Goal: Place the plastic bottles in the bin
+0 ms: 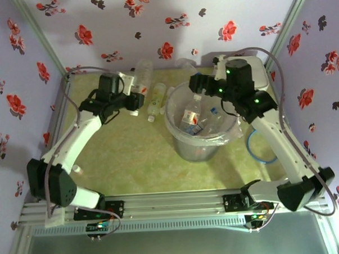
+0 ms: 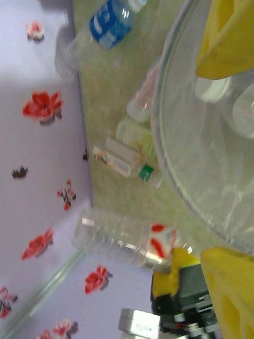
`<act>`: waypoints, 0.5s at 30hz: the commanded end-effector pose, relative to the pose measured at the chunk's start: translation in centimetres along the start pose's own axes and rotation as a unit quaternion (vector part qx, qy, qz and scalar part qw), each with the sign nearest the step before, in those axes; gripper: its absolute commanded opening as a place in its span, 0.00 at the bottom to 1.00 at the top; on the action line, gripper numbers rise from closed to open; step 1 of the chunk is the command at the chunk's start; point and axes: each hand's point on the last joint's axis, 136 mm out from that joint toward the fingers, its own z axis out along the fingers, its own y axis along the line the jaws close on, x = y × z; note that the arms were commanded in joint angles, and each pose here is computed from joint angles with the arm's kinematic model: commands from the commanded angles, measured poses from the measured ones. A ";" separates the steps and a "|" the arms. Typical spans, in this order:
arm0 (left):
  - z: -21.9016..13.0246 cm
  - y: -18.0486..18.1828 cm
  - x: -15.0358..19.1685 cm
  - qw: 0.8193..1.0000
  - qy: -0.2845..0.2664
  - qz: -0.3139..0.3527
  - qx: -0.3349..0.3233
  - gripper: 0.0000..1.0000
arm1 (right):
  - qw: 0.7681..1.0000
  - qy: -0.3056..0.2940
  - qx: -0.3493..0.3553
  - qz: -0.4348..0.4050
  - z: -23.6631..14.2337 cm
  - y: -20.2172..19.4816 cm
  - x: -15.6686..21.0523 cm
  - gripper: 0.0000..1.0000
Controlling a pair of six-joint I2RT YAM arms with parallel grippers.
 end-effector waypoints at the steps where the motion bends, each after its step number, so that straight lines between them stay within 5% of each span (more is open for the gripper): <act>1: -1.3 -4.1 -0.6 0.996 -0.038 0.030 0.070 0.49 | 0.998 -0.024 -0.058 -0.027 0.5 3.8 -2.1 0.90; 6: -3.6 -7.6 -1.4 0.985 -0.085 0.059 0.137 0.49 | 0.996 -0.018 -0.087 -0.009 3.1 5.0 -2.1 0.99; 15: -4.6 -9.3 -1.6 0.978 -0.095 0.084 0.165 0.49 | 0.985 -0.010 -0.169 0.029 6.9 6.4 -2.9 0.99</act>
